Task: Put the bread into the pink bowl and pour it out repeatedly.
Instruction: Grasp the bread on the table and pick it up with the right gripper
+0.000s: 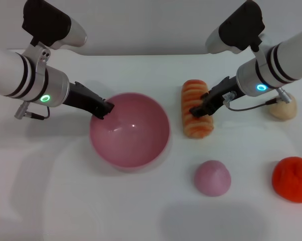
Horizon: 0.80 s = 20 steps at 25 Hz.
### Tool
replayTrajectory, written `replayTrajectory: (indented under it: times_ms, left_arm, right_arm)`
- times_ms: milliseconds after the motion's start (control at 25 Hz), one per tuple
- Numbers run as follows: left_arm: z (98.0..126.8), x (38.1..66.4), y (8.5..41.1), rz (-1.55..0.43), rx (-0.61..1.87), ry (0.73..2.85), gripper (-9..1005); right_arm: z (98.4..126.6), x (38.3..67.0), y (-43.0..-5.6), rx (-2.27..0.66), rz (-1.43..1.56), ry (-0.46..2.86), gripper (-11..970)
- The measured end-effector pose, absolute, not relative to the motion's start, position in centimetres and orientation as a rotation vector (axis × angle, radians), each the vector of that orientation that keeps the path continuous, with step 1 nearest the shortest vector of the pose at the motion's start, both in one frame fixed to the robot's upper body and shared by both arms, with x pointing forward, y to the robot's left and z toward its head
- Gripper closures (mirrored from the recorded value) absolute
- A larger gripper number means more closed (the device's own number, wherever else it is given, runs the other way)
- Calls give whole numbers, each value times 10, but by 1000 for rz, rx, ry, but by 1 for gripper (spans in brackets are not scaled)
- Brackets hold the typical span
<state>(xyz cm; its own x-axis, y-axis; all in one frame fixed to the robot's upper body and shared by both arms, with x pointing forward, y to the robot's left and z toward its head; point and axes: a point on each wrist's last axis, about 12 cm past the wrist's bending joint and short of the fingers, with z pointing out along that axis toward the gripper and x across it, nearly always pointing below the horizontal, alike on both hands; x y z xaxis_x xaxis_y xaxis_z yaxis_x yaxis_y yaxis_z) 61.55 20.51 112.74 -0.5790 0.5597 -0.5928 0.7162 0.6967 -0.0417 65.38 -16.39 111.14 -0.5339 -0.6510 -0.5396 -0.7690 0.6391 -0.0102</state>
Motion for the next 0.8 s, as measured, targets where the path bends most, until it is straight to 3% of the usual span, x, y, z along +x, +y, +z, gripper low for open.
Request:
replayTrajectory:
  times_ms: [800]
  left_arm:
    - [1129, 617, 200, -372, 998, 2344, 950]
  right_arm:
    - [1101, 653, -166, -1076, 294, 2381, 541]
